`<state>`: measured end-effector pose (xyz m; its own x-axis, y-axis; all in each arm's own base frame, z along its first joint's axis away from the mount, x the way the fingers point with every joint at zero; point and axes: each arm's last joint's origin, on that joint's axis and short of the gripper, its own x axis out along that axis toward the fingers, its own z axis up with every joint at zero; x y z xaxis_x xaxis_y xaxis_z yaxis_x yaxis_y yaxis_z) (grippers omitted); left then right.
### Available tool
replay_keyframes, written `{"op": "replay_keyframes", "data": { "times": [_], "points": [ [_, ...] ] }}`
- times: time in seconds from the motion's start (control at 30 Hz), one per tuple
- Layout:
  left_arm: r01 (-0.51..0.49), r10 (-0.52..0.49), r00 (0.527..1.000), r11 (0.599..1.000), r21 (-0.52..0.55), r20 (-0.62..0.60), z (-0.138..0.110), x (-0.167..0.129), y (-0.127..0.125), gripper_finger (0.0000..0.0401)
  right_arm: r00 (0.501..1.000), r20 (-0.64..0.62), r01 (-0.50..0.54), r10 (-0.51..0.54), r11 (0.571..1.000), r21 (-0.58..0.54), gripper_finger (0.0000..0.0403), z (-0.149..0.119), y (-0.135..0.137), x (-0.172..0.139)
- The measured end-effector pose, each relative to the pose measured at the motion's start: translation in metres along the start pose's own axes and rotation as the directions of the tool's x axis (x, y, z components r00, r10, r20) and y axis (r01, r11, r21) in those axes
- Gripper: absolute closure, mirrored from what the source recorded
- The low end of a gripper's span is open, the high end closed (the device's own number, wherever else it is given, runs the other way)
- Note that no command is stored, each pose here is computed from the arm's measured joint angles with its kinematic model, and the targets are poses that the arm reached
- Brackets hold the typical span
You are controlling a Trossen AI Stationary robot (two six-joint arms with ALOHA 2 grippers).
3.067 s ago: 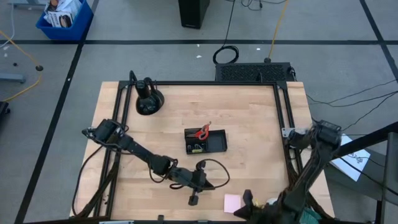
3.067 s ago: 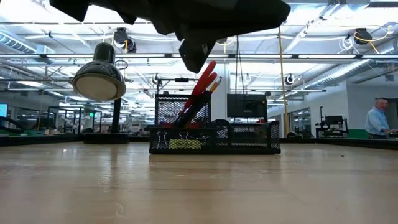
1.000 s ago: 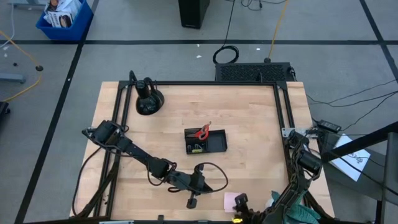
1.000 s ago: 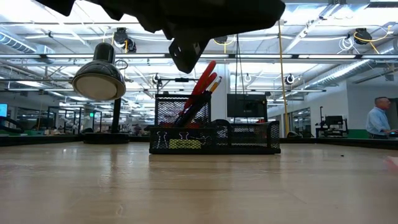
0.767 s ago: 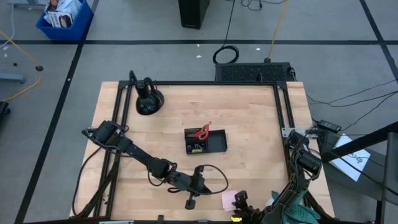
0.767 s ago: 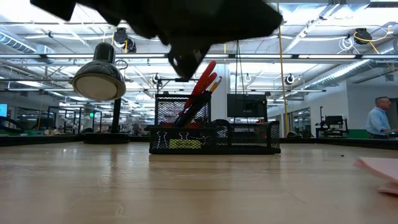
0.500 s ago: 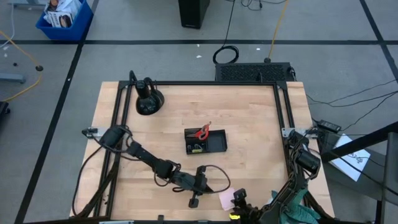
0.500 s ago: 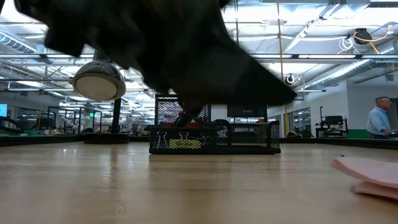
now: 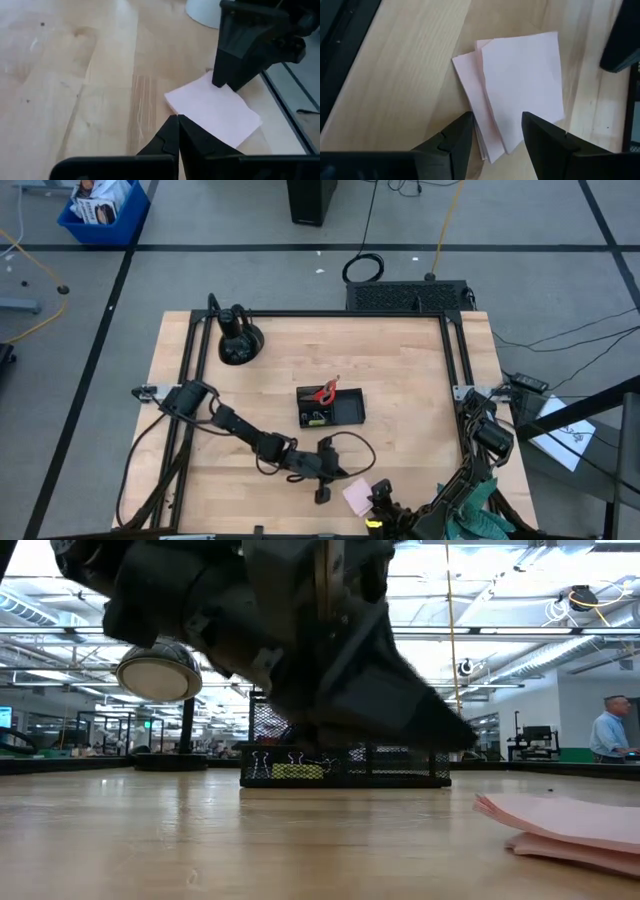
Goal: Pick and place office supplies into organizer
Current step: Put the pink sticky notes into the black desk organizer
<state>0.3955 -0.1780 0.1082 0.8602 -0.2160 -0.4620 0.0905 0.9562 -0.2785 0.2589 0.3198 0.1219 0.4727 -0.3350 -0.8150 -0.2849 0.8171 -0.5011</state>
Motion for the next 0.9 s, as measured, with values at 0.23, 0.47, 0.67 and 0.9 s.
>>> {"op": "replay_keyframes", "data": {
  "times": [0.23,0.47,0.67,0.9],
  "points": [
    [0.002,-0.003,0.999,1.000,-0.019,-0.034,-0.014,0.009,-0.012,0.0397,1.000,0.023,-0.019,0.020,0.999,-0.042,0.0239,0.003,0.002,0.003],
    [-0.006,0.009,0.992,1.000,0.029,-0.124,-0.014,0.028,-0.028,0.0397,0.998,0.053,0.019,-0.017,0.999,-0.040,0.0239,0.006,0.000,0.008],
    [0.007,0.000,0.988,0.999,0.042,-0.151,-0.012,0.034,-0.031,0.0397,0.999,0.052,0.020,-0.018,0.999,-0.041,0.0239,0.007,-0.002,0.010],
    [-0.002,0.009,0.988,0.999,0.043,-0.157,-0.011,0.035,-0.027,0.0387,0.998,0.054,0.016,-0.015,0.999,-0.034,0.0269,0.008,-0.001,0.010]
  ]
}}
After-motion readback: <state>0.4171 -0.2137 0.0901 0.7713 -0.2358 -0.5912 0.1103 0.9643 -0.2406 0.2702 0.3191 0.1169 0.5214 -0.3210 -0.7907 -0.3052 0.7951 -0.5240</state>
